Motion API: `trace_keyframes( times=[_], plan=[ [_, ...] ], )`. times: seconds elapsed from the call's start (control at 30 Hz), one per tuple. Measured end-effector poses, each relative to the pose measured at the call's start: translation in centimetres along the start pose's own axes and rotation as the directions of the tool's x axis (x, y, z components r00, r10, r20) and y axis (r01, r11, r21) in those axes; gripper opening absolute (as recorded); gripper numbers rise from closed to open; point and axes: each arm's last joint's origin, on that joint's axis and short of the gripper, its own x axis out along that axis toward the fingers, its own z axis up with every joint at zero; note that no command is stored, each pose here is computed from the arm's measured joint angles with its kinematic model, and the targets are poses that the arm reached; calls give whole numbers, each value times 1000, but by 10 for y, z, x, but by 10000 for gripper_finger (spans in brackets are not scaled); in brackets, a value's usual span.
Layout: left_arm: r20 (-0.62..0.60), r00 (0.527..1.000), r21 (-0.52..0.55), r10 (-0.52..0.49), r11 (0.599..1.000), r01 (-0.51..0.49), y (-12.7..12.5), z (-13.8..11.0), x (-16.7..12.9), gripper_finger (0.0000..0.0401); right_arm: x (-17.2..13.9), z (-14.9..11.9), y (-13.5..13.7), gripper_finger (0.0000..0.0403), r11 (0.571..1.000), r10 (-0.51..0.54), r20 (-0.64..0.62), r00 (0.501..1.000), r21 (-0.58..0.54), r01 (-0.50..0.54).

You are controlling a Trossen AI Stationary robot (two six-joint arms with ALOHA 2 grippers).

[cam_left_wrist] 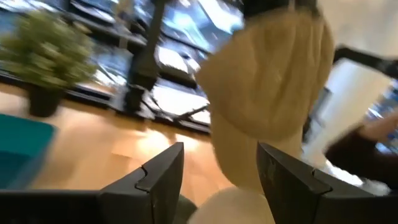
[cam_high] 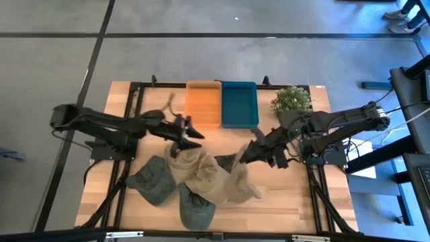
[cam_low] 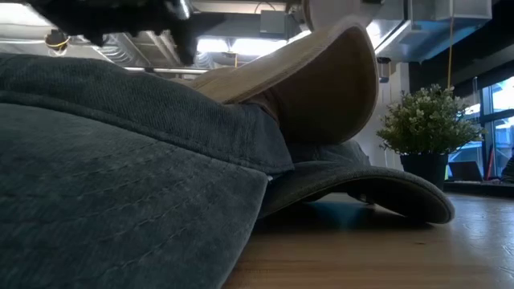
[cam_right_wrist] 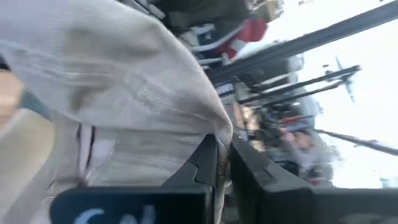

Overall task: Pick & Place hat
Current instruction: Put the right brown cap into the right transparent bin

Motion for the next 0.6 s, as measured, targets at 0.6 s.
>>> trace_keyframes(
  times=[0.6],
  plan=[
    [66,973,-457,-219,861,225,54,-26,99,196,-57,29,-27,27,968,-220,31,975,-115,222]
  ],
)
